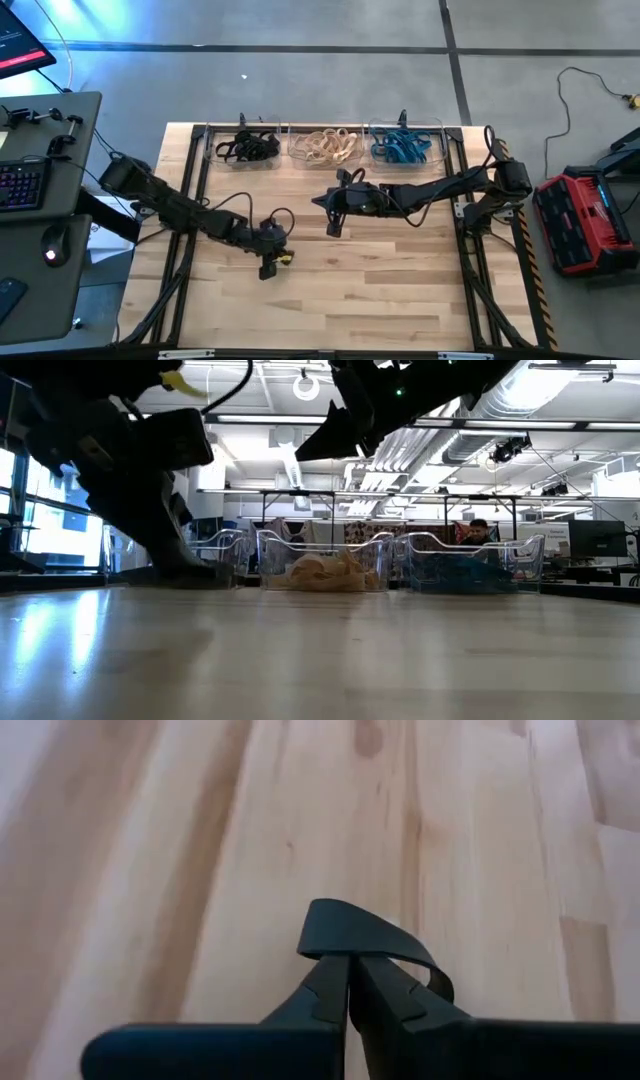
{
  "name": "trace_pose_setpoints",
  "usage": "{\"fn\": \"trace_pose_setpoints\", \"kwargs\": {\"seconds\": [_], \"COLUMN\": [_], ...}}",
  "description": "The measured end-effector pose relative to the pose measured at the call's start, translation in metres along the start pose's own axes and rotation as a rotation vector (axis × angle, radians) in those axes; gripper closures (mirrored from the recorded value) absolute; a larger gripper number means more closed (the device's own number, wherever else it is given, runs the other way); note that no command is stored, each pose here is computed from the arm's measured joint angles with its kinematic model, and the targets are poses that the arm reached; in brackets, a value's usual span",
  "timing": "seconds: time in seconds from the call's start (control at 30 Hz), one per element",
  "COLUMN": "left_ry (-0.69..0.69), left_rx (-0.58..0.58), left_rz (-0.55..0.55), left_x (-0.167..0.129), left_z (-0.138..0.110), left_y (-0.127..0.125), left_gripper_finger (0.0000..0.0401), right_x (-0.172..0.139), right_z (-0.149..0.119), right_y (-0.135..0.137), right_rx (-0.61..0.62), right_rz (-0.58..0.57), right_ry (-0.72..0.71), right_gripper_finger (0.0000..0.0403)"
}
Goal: Sort rubber bands into baskets
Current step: Put the black rubber band into the left transparent bin
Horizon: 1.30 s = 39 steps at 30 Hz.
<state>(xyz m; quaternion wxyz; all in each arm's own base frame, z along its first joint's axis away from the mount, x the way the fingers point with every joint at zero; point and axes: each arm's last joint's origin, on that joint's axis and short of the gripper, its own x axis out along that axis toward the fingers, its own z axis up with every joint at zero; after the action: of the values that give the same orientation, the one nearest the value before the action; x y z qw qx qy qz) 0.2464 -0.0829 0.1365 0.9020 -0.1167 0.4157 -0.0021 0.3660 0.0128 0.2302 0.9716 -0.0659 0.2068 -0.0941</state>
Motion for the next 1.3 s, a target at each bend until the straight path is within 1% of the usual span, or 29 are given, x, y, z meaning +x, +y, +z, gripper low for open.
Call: {"fn": "trace_pose_setpoints", "kwargs": {"seconds": [0.23,0.47,0.63,0.83,0.97,1.17,1.3], "left_ry": [-0.072,-0.161,-0.272,-0.383,-0.433,-0.464,-0.483], "left_rx": [-0.036,-0.113,-0.143,-0.179,-0.214,-0.276,-0.291], "left_rz": [0.069,0.181,0.225,0.299,0.358,0.415,0.442], "left_x": [-0.032,-0.068,-0.095,-0.122,-0.135,-0.146,-0.151], "left_z": [0.013,0.025,0.035,0.041,0.043,0.044,0.045], "left_y": [0.011,0.036,0.054,0.077,0.093,0.118,0.133], "left_gripper_finger": [0.04,0.04,0.0401,0.0401,0.0401,0.0401,0.0401], "right_x": [0.0,0.0,0.0,0.0,0.0,0.0,0.0], "right_z": [-0.001,-0.001,-0.002,-0.002,-0.002,-0.001,-0.001], "right_y": [0.0,0.0,0.0,0.0,0.0,0.0,0.0], "right_rx": [-0.004,-0.015,-0.015,-0.015,-0.014,-0.014,-0.014], "right_rz": [0.0,0.001,0.001,0.001,0.001,0.001,0.001], "right_ry": [0.006,0.015,0.016,0.015,0.015,0.015,0.015], "right_gripper_finger": [0.0403,0.0403,0.0403,0.0403,0.0403,0.0403,0.0403]}}
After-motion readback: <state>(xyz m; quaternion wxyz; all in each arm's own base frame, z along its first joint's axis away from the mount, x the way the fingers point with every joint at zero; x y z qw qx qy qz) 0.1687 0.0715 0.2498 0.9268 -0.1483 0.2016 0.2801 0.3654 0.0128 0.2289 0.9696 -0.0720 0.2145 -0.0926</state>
